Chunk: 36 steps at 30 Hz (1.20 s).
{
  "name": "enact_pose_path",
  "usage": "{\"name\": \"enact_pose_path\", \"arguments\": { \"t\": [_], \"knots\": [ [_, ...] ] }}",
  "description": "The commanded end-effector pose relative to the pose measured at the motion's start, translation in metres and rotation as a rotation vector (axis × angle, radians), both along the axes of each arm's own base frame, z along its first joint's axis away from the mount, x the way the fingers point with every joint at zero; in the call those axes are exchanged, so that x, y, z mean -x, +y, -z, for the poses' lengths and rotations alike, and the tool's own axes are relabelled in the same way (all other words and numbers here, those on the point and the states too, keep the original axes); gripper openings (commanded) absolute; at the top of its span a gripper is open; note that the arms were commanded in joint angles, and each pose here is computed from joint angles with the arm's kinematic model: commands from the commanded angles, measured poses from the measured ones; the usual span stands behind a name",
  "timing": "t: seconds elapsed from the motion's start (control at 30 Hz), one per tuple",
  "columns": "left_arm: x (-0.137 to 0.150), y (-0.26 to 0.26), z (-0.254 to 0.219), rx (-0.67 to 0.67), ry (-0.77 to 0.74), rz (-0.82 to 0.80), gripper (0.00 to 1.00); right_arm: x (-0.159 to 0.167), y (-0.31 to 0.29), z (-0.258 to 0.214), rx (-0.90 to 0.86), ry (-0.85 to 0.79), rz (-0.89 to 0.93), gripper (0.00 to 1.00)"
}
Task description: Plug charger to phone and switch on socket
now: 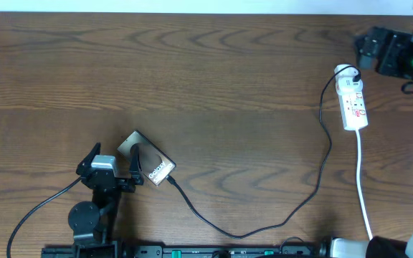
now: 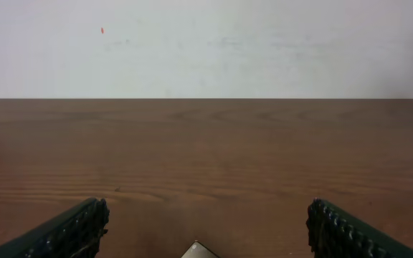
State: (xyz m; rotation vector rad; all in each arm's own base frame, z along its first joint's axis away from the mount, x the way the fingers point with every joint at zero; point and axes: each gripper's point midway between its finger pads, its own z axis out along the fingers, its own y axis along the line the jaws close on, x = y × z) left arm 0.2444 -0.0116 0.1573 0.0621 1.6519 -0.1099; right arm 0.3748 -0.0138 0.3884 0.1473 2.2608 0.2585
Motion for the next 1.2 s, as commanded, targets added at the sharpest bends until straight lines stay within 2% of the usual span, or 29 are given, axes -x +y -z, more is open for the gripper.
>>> {"name": "enact_pose_path", "arguments": {
  "t": [0.0, 0.17, 0.3, 0.63, 0.9, 1.17],
  "knots": [
    [0.002, -0.007, 0.014, 0.014, 0.049, 0.039, 0.91, 0.014, 0.022, -0.024, 0.05, -0.094, -0.042, 0.99],
    [0.002, -0.007, 0.014, 0.014, 0.049, 0.039, 0.91, 0.022, 0.044, -0.035, 0.111, -0.214, -0.061, 0.99],
    [0.002, -0.007, 0.014, 0.014, 0.049, 0.039, 0.91, 0.029, 0.056, -0.023, 0.113, -0.288, -0.084, 0.99],
    [0.002, -0.007, 0.014, 0.014, 0.049, 0.039, 0.91, 0.05, 0.056, 0.073, 0.105, -0.471, -0.081, 0.99],
    [0.002, -0.007, 0.014, 0.014, 0.049, 0.039, 0.91, 0.093, 0.052, 0.144, 0.234, -0.607, -0.13, 0.99],
    [0.002, -0.007, 0.014, 0.014, 0.049, 0.039, 0.91, 0.122, 0.045, 0.187, 0.319, -0.68, -0.125, 0.99]
  ]
}}
